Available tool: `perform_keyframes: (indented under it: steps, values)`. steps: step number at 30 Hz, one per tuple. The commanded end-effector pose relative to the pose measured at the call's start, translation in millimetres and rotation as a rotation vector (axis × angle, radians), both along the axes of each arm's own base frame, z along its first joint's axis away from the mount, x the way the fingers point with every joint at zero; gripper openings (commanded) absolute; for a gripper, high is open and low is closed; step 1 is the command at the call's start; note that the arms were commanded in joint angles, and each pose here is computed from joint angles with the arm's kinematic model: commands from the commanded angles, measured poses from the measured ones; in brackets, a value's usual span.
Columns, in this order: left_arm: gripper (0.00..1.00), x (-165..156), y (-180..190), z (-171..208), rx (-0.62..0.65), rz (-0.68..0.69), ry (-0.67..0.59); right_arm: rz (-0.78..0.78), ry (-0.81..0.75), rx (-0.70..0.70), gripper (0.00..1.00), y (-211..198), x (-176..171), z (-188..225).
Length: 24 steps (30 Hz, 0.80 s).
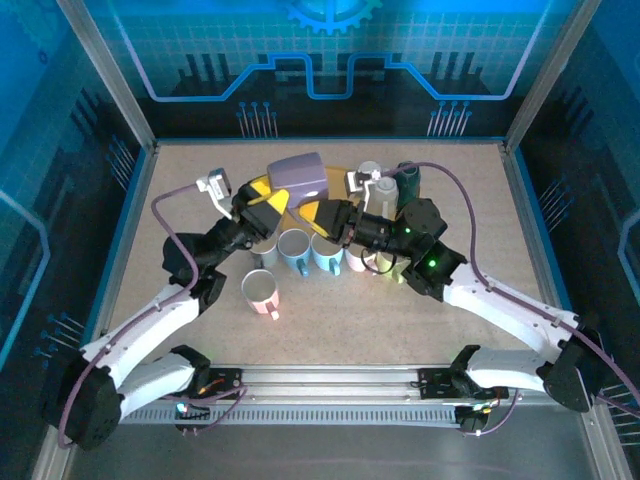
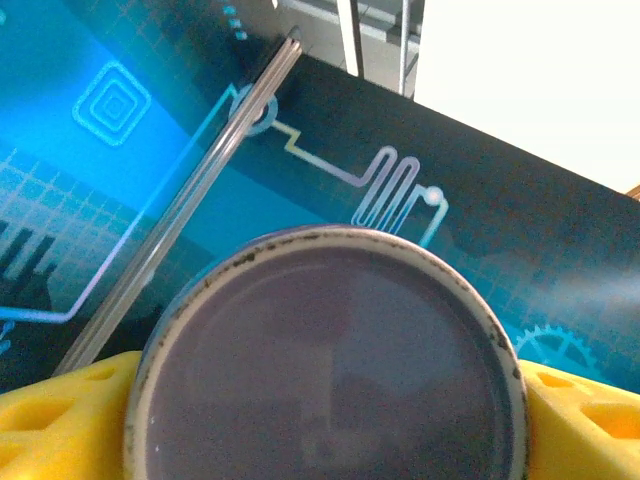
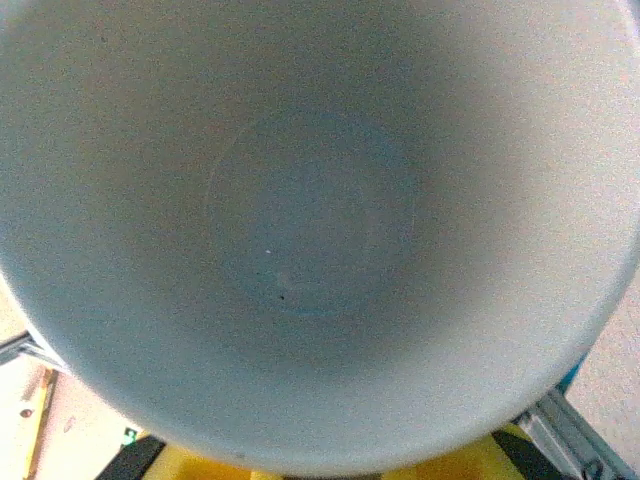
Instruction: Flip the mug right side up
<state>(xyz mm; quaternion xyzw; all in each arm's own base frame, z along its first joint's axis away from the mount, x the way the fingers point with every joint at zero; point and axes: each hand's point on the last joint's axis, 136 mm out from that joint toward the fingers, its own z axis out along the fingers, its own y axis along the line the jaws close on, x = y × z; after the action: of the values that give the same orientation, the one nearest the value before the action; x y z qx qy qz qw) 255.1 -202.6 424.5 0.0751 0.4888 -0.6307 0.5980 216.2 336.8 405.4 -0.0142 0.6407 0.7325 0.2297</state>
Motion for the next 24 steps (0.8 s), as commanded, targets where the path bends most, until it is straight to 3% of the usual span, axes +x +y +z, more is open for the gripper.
perform_keyframes:
  steps: [1,6,12,19,24]
  values:
    - [0.92,-16.3,4.6,-19.6,0.019,-0.017,0.059,-0.138,-0.128,0.002,0.00,-25.9,5.1,14.0]
    - [0.99,-28.1,26.5,-43.8,0.147,0.119,0.173,-0.172,-0.157,-0.151,0.00,-42.4,-4.8,-13.5]
    - [0.99,-48.3,57.1,-50.4,0.385,0.294,0.245,-0.128,-0.225,-0.529,0.00,-56.8,-26.3,-74.9]
    - [0.99,-48.6,97.2,-79.4,0.685,0.527,0.336,-0.046,-0.501,-1.203,0.00,-66.6,-52.5,-161.1]
    - [0.99,-45.6,117.6,-86.4,0.774,0.642,0.352,-0.041,-0.618,-1.415,0.00,-65.1,-59.2,-193.9]
